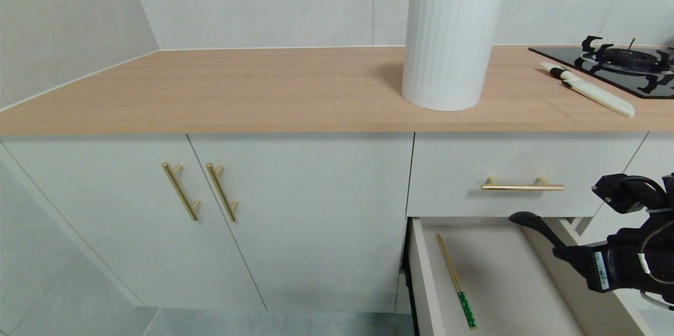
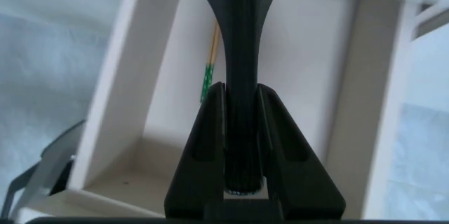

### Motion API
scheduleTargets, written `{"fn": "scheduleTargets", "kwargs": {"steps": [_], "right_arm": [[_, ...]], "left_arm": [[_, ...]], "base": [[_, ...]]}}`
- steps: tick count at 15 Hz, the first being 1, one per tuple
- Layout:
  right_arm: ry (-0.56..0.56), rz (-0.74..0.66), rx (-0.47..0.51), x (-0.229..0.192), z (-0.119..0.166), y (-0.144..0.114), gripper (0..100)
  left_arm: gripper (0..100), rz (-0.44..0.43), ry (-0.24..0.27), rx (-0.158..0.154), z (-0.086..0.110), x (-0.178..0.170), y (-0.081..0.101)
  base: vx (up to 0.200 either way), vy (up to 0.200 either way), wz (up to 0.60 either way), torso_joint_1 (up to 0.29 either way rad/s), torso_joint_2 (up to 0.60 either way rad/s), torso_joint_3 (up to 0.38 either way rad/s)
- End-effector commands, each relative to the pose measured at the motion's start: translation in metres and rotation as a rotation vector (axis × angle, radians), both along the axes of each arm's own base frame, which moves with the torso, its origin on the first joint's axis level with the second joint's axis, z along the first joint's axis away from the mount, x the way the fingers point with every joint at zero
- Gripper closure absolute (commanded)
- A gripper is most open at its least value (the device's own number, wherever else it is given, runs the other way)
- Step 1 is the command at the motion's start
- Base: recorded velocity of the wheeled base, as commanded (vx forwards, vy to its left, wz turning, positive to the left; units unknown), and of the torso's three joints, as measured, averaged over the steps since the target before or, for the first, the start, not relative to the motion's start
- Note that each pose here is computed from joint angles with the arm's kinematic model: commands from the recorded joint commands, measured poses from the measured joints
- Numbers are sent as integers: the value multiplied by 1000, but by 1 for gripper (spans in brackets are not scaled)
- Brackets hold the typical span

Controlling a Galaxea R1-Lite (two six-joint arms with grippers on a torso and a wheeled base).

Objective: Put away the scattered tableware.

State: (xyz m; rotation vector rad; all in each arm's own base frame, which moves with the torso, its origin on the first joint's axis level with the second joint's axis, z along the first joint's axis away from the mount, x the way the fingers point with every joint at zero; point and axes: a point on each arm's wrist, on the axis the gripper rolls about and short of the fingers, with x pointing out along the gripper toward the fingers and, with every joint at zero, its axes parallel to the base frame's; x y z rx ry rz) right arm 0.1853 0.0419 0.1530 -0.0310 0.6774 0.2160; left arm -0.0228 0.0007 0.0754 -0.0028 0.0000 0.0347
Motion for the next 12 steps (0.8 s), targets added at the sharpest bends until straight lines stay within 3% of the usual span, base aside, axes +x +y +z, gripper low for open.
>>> {"fn": "scheduleTargets", "kwargs": {"steps": [1,8,12], "right_arm": [[27,1,-6,4,-5,1,100],[49,-1,-11,7,-10,2,100],[177,-7,-44,27,-38,6,100]], "left_arm": [[0,1,0,0,0,0,0],[0,1,0,0,0,0,0],[0,1,0,0,0,0,0]], "base": [[0,0,0,-90,442,344],[0,0,0,-20,96,68],[0,0,0,0,0,0]]}}
